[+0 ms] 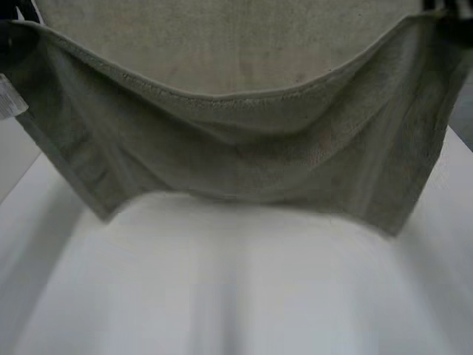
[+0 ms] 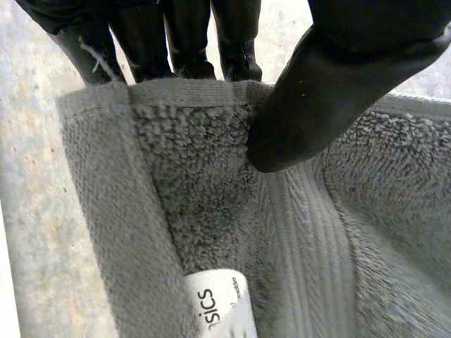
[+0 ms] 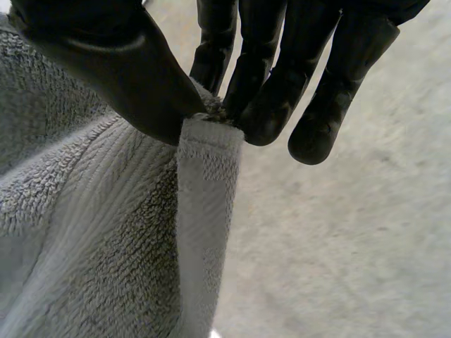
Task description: Fold the towel.
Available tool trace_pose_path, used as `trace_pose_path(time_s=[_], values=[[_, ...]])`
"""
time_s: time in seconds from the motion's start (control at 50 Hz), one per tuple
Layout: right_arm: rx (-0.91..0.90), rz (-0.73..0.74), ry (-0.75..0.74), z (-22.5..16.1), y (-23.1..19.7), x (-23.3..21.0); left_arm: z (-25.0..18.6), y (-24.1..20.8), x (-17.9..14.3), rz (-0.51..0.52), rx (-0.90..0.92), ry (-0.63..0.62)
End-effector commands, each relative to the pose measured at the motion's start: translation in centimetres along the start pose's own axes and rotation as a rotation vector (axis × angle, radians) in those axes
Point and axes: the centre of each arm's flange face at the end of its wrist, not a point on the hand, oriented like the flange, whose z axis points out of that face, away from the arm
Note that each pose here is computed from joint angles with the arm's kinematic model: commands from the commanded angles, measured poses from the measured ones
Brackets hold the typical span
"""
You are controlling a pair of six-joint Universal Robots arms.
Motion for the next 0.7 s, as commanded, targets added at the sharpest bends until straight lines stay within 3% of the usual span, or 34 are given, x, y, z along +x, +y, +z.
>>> trace_pose_path(time_s=[0.02,0.06,0.14,0.24,0.26,0.34,0.38,0.48,0.58,0.7], values=[[-0.182,-0.07,-0.082,5.0,4.6,-5.1,5.2,6.2,-1.0,-0.07,-0.162,0.019],[-0.268,-0.205,-0.074,6.7,6.7,-6.4,6.3,7.6,-1.1,-0.078,-0.197,0.009],[-0.283,-0.278,-0.045,8.5,7.7,-7.2,8.1,9.7,-1.7,-0.041,-0.248,-0.015],[-0.162,-0.321,0.078,11.7,6.2,-6.3,12.6,12.0,-2.1,0.149,-0.199,-0.057],[-0.084,-0.333,0.126,12.6,5.0,-5.9,12.6,12.0,-2.1,0.149,-0.199,-0.057],[0.09,-0.331,0.258,14.2,2.4,-4.6,15.8,9.9,-2.0,0.225,-0.042,-0.098],[0.249,-0.344,0.393,14.8,-0.2,-3.0,16.4,8.2,-2.0,0.238,0.035,-0.109],[0.418,-0.359,0.492,14.7,-3.2,-2.1,17.5,3.0,-1.4,0.27,0.303,-0.113],[0.414,-0.357,0.475,14.5,-3.4,-2.4,17.5,0.5,-0.1,0.293,0.44,-0.058],[0.148,-0.337,0.22,15.1,3.2,-5.6,17.3,5.8,-0.3,0.271,0.269,0.002]])
